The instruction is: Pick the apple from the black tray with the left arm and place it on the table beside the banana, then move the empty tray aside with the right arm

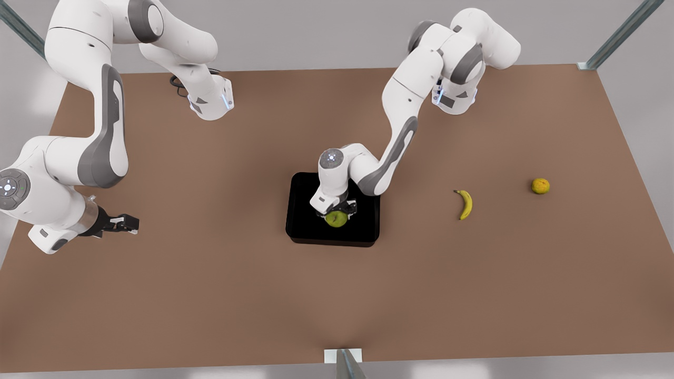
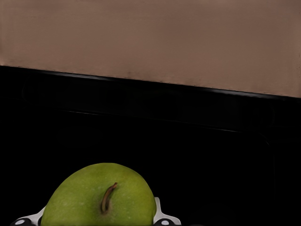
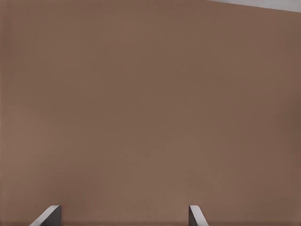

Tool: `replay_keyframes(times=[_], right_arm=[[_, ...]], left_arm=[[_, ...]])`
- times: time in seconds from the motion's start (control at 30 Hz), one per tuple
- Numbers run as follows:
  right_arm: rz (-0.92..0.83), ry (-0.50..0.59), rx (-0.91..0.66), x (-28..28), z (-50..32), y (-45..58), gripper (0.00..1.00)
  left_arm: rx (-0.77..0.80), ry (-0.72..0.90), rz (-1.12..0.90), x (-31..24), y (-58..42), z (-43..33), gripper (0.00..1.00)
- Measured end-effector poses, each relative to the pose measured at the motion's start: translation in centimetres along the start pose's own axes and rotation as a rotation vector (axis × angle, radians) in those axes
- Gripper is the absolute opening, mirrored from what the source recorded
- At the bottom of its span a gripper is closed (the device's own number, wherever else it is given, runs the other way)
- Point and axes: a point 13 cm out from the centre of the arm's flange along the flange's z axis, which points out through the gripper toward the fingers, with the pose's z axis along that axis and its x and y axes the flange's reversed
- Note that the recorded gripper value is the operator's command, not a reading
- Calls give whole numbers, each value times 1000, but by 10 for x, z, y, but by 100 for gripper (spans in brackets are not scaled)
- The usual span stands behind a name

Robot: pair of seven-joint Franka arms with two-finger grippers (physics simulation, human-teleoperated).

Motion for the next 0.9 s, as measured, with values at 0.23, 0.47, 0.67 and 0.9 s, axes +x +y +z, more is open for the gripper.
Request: replay_keyframes(times=[0.23,0.47,0.67,0.9], right_arm=[[-73,-62,-10,11,-84,53,100],[-352,82,-109,73,-87,349,100],[-67,195,-171,52,-6,401,99],[220,232,-115,105,64,420,100]], left_arm=[[-104,121,-117,-15,168,-111,87],[-185,275,-267,-84,441,-48,90],[-141,348,-117,-30,536,8,100],[-105,299,87,-38,566,-9,100]])
